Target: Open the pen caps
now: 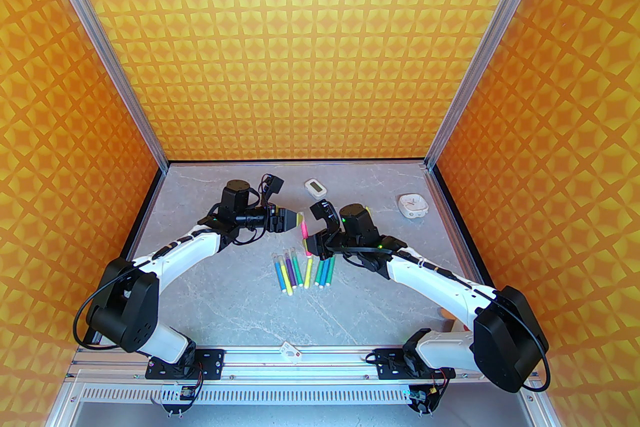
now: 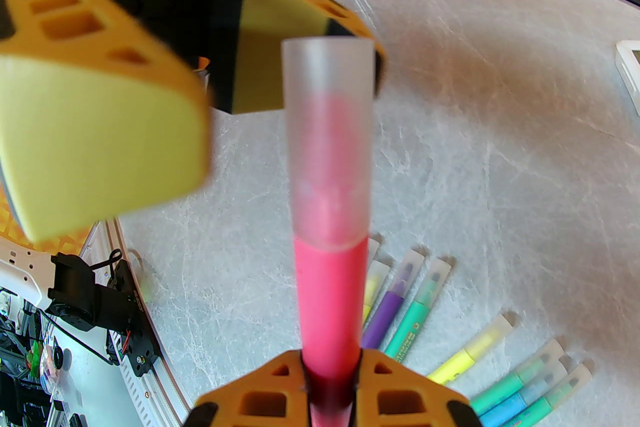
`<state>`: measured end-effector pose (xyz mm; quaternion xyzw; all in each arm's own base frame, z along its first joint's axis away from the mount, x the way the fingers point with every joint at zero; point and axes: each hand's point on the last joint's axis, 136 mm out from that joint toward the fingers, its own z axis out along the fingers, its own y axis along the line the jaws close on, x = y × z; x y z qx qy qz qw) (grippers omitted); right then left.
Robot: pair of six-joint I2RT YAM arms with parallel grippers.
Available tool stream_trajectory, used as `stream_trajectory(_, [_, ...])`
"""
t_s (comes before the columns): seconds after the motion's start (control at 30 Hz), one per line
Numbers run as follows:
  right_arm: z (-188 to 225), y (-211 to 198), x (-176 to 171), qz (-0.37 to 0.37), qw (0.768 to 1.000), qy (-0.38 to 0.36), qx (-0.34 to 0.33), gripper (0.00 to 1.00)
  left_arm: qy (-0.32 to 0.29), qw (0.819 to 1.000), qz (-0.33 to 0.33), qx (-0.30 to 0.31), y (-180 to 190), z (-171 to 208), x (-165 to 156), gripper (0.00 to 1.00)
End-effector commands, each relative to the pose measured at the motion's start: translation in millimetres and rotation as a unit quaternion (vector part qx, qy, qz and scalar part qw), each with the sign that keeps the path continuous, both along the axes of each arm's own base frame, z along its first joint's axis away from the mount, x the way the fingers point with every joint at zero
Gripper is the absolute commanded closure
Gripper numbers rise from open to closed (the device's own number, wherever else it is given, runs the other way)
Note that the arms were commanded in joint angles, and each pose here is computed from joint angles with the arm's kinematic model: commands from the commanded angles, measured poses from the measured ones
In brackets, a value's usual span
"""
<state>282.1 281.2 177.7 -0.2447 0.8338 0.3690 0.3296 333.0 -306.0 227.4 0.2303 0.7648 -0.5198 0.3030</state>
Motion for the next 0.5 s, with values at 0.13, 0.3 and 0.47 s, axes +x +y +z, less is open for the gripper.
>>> stream_trajectory(0.13, [12,12,0,0.022,0.999,-0.021,0.013,1.0,-0.01,0.999,-0.025,-0.024,-16,16,0,0.41])
stream_trajectory(0.3, [12,13,-1,0.023,0.999,-0.025,0.013,1.0,-0.006,0.999,-0.033,-0.028,-21,18,-1,0.51])
stream_trajectory(0.47, [13,10,2,0.015,0.999,-0.035,0.011,1.0,-0.002,0.999,-0.038,-0.028,-23,16,-2,0.58])
